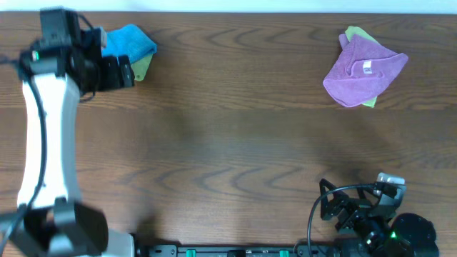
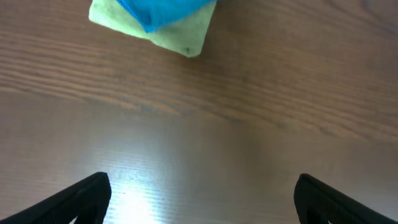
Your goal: Fold the cloth
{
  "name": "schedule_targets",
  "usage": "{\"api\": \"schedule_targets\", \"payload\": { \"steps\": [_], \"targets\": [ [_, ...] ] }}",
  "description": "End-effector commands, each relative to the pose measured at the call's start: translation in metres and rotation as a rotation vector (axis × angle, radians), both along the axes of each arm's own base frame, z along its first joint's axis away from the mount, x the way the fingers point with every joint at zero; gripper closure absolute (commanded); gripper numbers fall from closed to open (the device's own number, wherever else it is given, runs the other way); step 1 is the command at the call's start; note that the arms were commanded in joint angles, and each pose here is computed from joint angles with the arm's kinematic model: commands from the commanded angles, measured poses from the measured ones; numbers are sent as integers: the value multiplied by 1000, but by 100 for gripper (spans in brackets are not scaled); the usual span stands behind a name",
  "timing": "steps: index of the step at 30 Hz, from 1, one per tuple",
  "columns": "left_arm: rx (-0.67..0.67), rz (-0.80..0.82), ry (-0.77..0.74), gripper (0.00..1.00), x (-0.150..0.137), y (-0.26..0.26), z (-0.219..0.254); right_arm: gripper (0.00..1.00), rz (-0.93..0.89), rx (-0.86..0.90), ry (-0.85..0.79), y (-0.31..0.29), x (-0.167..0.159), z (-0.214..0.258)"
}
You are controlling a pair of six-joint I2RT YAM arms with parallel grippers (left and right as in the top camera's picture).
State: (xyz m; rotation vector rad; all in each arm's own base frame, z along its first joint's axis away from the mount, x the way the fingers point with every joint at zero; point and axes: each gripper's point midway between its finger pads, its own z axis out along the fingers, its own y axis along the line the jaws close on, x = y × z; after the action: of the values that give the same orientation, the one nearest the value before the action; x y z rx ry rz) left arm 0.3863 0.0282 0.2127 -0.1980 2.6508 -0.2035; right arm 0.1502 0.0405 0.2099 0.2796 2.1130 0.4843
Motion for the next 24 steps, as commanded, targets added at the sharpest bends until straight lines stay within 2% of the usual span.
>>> {"api": "schedule_targets", "payload": {
  "steps": [1,8,14,24],
  "targets": [
    [11,-6,-56,5,-26,-3,-5,1,-20,6,3,-2,0,-1],
    [46,-5,-254,5,-89,-12,-9,1,-20,6,3,-2,0,-1],
    [75,6,-346,4,-138,-17,-36,1,-20,6,3,-2,0,-1],
    [98,18,-404,5,-179,-21,-109,1,-20,6,3,-2,0,-1]
  ]
}}
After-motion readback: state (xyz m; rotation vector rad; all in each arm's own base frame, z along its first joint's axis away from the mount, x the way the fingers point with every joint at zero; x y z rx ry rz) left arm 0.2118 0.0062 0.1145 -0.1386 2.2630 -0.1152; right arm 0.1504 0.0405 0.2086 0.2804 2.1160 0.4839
